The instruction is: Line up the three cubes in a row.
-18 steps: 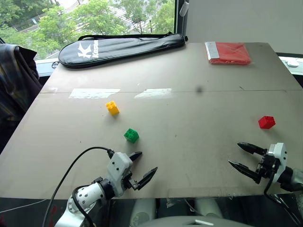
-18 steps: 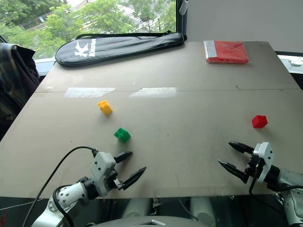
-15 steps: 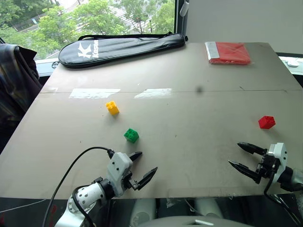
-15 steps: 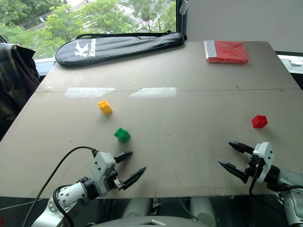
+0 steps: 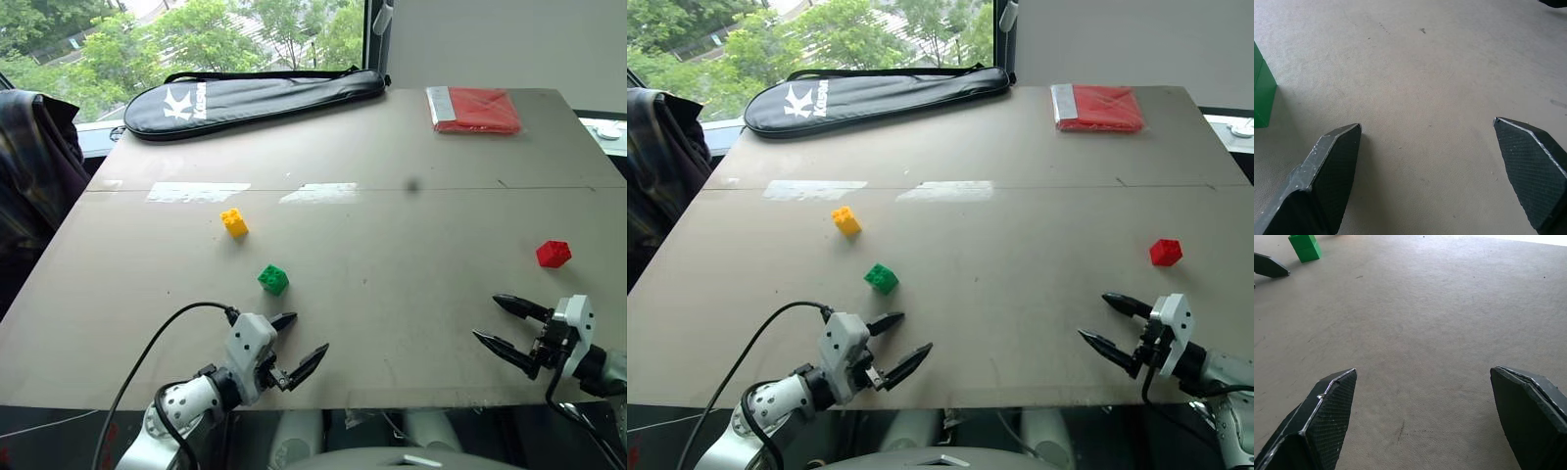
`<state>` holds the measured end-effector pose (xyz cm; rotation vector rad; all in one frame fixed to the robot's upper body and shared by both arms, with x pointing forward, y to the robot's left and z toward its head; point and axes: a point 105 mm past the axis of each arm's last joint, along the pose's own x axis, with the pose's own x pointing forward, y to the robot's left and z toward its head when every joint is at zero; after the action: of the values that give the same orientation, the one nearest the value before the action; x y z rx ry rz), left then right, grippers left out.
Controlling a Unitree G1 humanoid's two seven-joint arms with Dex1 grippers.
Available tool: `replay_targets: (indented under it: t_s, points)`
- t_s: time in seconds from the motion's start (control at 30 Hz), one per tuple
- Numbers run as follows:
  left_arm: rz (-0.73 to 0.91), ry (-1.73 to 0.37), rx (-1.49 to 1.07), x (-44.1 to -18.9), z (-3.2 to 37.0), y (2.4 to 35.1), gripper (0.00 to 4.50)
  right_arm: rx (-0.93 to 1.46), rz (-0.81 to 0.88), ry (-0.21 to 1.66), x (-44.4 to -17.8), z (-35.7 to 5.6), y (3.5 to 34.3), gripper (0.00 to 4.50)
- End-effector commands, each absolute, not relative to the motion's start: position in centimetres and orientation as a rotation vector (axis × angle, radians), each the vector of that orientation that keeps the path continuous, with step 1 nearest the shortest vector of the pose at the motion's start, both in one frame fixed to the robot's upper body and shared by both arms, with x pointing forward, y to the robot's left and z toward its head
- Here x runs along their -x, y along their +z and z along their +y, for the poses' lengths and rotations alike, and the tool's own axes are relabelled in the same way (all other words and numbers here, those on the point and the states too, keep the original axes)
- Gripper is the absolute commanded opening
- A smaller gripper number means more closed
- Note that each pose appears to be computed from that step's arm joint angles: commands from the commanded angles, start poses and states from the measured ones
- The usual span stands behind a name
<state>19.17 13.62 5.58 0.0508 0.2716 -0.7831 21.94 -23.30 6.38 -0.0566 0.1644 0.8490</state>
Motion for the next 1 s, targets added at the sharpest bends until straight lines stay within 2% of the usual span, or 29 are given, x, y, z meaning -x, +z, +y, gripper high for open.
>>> replay_targets:
  t_s: [0.03, 0.3, 0.4, 0.57, 0.73, 0.87, 1.0]
  points:
    - [0.298, -0.808, -0.025, -18.7, 13.3, 5.5, 4.42, 0.074, 0.124, 0.818, -22.1, -23.7, 7.5, 4.5]
    - [0.279, -0.845, -0.079, -18.7, 13.2, 5.7, 4.42, 0.058, 0.12, 0.748, -22.0, -24.5, 7.9, 4.5]
    - [0.262, -0.878, -0.08, -18.9, 13.0, 6.6, 4.42, 0.058, 0.105, 0.641, -22.4, -25.5, 8.4, 4.5]
    - [0.176, -1.05, -0.127, -19.9, 10.9, 10.6, 4.42, 0.091, 0.003, 0.338, -23.7, -30.1, 10.8, 4.5]
    - [0.089, -1.169, -0.213, -21.6, 9.1, 13.7, 4.42, 0.119, 0.02, 0.147, -25.3, -32.3, 10.9, 4.5]
    - [0.042, -1.23, -0.248, -22.6, 8.1, 15.2, 4.42, 0.104, 0.017, 0.085, -26.8, -32.6, 10.7, 4.5]
    - [0.037, -1.305, -0.288, -22.4, 7.1, 15.6, 4.42, 0.045, 0.022, -0.006, -28.3, -33.5, 10.2, 4.5]
